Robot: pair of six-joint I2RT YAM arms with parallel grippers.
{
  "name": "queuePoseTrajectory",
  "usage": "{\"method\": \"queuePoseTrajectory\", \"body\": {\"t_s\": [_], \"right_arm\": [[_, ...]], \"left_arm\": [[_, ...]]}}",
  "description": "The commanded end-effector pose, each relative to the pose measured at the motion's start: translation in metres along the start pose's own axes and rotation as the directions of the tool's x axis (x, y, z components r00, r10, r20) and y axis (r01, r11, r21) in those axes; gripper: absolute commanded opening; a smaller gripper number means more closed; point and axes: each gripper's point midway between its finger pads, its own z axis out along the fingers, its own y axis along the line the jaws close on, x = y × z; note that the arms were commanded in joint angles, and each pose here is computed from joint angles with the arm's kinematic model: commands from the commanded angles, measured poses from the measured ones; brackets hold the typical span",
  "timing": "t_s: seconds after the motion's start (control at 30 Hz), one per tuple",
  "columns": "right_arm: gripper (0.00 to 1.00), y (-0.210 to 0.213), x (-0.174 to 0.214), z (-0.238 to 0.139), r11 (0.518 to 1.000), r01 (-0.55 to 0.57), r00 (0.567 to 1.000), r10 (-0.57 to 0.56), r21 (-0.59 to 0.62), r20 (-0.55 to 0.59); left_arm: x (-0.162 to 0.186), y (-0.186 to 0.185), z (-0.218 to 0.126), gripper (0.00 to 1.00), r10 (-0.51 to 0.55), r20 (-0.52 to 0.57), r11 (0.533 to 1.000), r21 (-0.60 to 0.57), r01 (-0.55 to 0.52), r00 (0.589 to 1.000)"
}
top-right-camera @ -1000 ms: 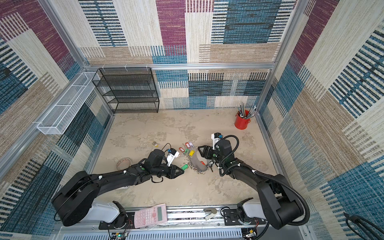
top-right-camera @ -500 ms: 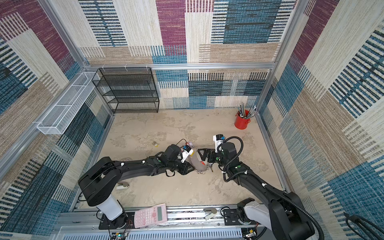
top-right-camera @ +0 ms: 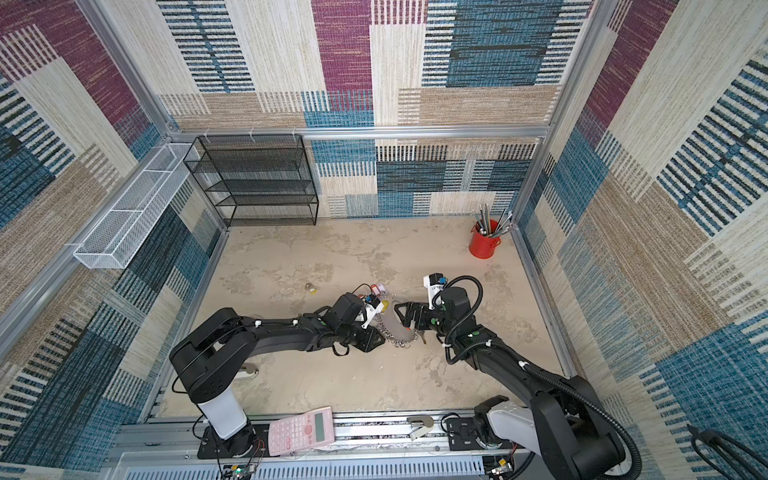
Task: Put the keys on the keyring
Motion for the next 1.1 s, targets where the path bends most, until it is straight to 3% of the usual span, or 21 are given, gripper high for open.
{"method": "queuePoseTrajectory", "body": {"t_s": [0.0, 0.43, 0.67, 0.97, 1.07], "right_arm": [[1.0, 0.006, -0.003, 0.002, 0.999, 0.019, 1.0, -0.018, -0.034, 0.012], [1.0, 0.003, 0.0, 0.007, 0.999, 0.015, 1.0, -0.015, -0.035, -0.006], [1.0, 0.002, 0.003, 0.011, 0.999, 0.006, 1.0, -0.007, -0.04, -0.022], [1.0, 0.004, 0.0, 0.008, 0.999, 0.014, 1.0, -0.014, -0.041, -0.007], [1.0, 0.007, -0.003, 0.007, 0.999, 0.019, 1.0, -0.018, -0.048, 0.006]], "left_arm": [[-0.005, -0.002, 0.003, 0.3, -0.048, 0.016, 0.998, 0.046, 0.048, 0.999], [-0.006, -0.001, 0.013, 0.28, -0.074, -0.007, 0.991, 0.108, 0.074, 0.997], [-0.008, 0.006, 0.017, 0.24, -0.091, -0.002, 0.993, 0.077, 0.091, 0.996], [-0.014, 0.008, 0.009, 0.11, -0.11, 0.007, 0.993, 0.043, 0.109, 0.994], [-0.02, 0.001, -0.002, 0.03, -0.108, 0.015, 0.993, 0.049, 0.107, 0.994]]}}
